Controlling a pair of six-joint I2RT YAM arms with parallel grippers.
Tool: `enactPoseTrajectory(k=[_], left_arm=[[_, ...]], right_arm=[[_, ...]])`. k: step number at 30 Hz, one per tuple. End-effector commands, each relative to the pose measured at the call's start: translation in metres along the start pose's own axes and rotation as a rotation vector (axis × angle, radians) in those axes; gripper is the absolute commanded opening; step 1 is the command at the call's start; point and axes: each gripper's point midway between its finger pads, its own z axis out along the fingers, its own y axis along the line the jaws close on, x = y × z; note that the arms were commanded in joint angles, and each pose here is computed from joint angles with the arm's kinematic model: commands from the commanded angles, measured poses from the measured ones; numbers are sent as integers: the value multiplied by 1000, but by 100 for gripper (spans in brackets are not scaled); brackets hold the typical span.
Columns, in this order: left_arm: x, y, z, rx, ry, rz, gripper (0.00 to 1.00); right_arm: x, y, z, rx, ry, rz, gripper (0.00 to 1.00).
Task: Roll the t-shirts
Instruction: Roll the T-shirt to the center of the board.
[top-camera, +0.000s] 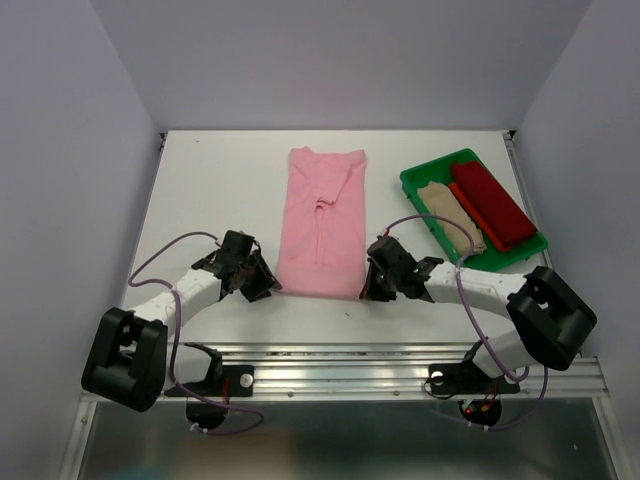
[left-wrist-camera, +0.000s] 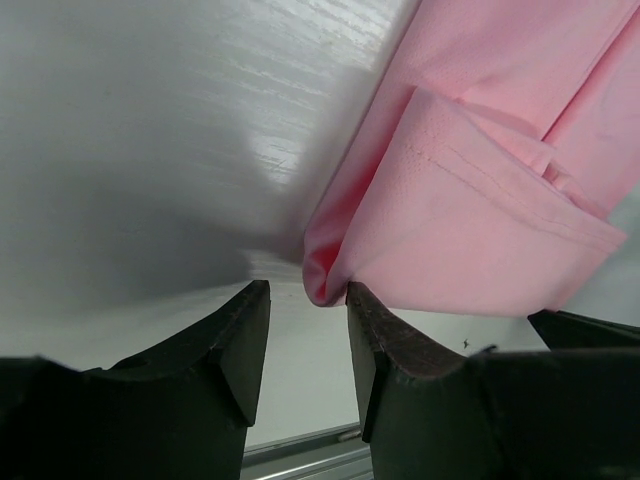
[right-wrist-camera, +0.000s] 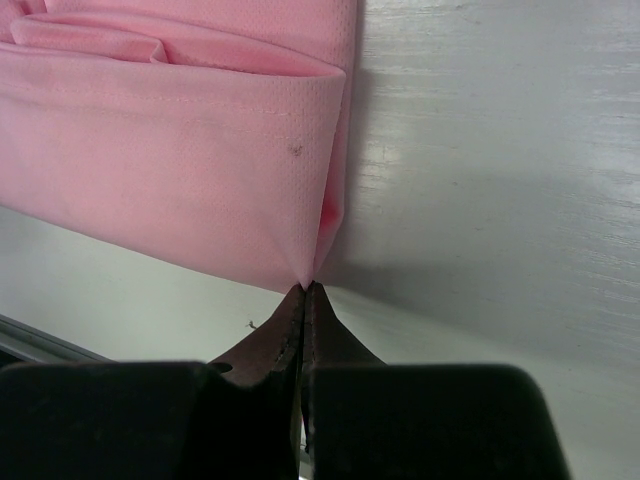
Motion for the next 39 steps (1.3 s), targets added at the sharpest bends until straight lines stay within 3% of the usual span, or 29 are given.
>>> enactPoseTrajectory(k=[1,10,17,25,27,39], left_arm=[[-8,-17,-1,70,-39,-4,48],[-6,-13,3,85,-52,-19,48],[-2,-8,10,63,-32,-20,42],[3,-5,17,57,-5,-12,13],[4,-4,18,53,1,-11,0],[5,-15,4,74,30,-9,0]], right_arm=[[-15,9,-1,-9,-44,-11,1],[-17,11,-2,-11,-49,-12,1],[-15,9,-2,-8,-47,-12,1],[-15,8,-2,-5,-49,-9,1],[-15,8,-3,-7,-50,-7,1],[-18,14,-8,-24,-49,-28,1]])
